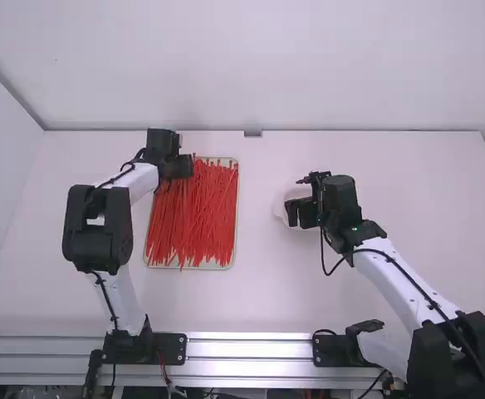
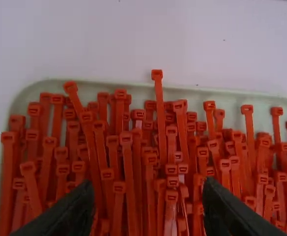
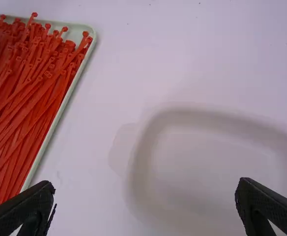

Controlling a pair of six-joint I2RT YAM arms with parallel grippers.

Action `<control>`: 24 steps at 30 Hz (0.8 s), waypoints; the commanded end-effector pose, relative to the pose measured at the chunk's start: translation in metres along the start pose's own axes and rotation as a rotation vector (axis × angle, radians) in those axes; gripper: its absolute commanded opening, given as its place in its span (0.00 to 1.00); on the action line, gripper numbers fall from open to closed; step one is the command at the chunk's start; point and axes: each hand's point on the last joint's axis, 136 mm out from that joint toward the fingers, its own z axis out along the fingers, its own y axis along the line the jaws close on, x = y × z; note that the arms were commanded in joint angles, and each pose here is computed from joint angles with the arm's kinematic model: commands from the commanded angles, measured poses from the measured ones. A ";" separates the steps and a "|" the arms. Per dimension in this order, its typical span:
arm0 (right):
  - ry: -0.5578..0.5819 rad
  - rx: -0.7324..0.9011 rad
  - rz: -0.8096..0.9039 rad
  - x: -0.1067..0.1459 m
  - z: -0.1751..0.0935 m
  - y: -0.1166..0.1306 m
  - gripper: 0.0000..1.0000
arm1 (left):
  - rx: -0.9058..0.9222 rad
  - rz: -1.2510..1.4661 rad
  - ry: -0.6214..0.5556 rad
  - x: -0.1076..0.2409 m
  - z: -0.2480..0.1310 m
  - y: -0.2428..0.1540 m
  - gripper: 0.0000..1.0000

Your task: Fasten the cable tie

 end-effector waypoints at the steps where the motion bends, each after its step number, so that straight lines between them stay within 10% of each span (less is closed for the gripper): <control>1: -0.022 -0.002 -0.008 -0.012 -0.002 0.003 0.99 | 0.010 -0.010 0.021 0.016 0.007 0.000 0.57; 24: -0.017 -0.001 -0.004 -0.011 -0.002 0.003 0.99 | -0.017 -0.026 0.017 0.034 0.021 0.009 0.52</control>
